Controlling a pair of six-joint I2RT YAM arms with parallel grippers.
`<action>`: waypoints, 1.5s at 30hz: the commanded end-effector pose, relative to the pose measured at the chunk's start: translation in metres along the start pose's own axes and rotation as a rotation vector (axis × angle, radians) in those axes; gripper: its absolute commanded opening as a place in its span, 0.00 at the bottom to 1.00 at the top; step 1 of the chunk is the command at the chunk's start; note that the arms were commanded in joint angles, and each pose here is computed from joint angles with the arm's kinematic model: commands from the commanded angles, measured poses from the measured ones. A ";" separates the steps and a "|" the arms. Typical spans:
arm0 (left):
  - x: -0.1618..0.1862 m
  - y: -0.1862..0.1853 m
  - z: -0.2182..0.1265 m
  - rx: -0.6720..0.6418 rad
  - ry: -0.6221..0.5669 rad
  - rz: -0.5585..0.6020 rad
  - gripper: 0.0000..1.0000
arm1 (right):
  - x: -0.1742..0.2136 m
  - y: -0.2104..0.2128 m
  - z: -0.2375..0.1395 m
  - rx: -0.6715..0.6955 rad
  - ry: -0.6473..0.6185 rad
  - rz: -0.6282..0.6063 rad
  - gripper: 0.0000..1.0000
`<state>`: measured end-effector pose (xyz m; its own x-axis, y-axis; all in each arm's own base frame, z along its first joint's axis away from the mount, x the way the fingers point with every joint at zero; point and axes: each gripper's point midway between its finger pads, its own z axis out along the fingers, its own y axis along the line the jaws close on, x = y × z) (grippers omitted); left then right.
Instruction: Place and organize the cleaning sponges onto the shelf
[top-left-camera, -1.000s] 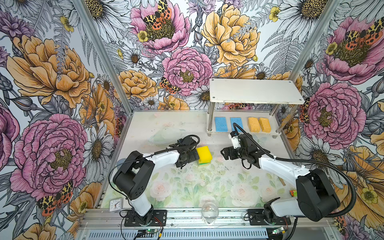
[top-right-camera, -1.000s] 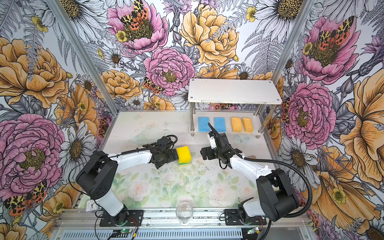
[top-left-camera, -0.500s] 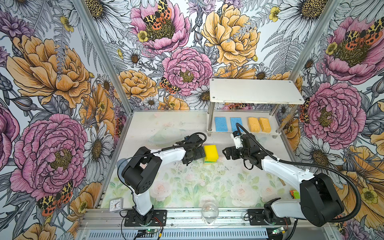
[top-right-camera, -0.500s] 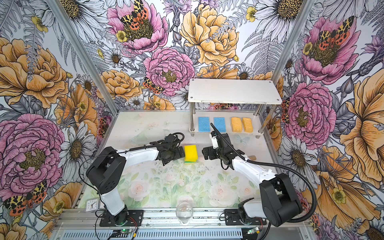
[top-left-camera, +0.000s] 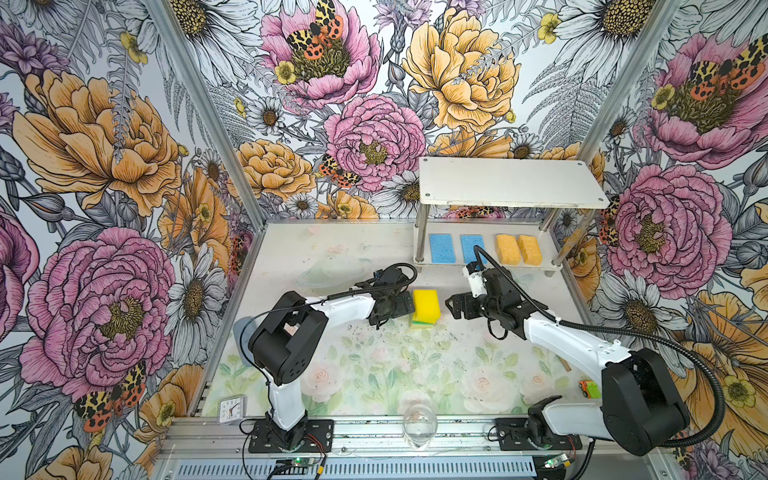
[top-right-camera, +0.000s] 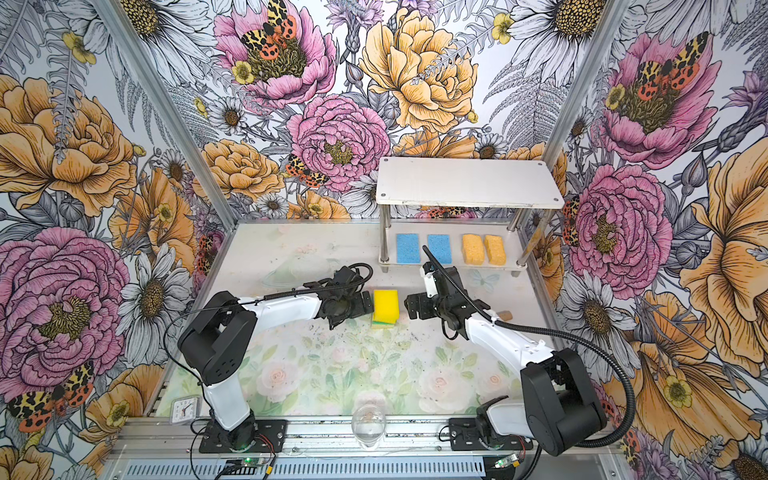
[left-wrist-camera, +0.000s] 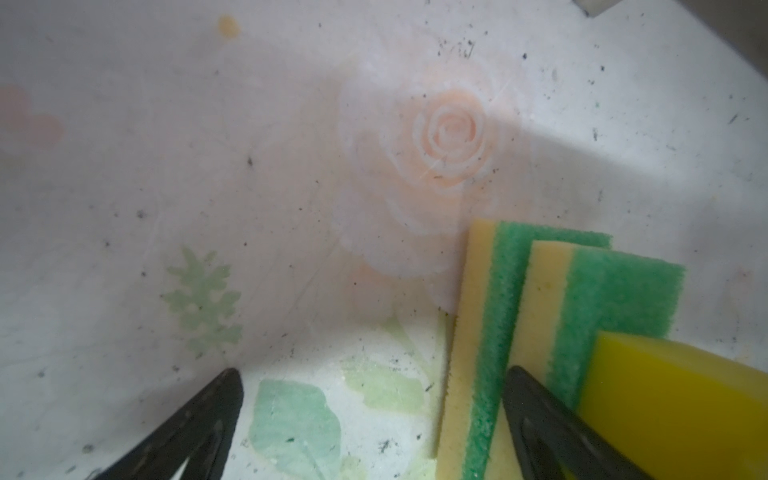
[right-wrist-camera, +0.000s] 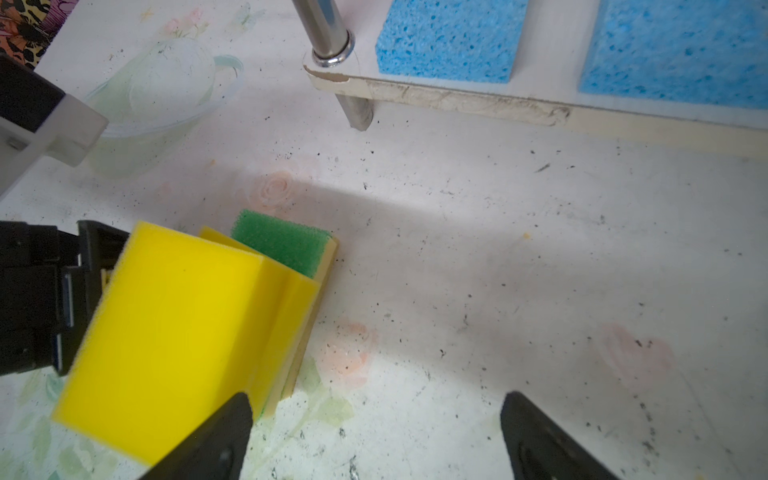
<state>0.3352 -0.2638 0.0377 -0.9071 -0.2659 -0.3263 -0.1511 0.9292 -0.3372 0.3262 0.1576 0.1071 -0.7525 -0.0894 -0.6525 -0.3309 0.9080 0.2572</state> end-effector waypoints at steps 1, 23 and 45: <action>0.023 0.015 0.008 -0.025 0.081 0.004 0.99 | -0.011 0.002 -0.009 -0.010 -0.042 0.020 0.96; 0.000 0.035 -0.059 0.078 -0.024 0.051 0.99 | -0.041 0.039 -0.032 -0.057 -0.137 0.316 0.96; -0.013 0.035 -0.127 0.426 -0.174 0.092 0.99 | -0.037 0.088 -0.005 0.126 -0.042 0.155 1.00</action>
<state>0.2888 -0.1868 0.1227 -0.8496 -0.2608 -0.4584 0.0586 0.8170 -0.5736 0.3154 0.2403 0.1530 -0.7808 0.0729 -0.6205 -0.1642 0.9344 0.3163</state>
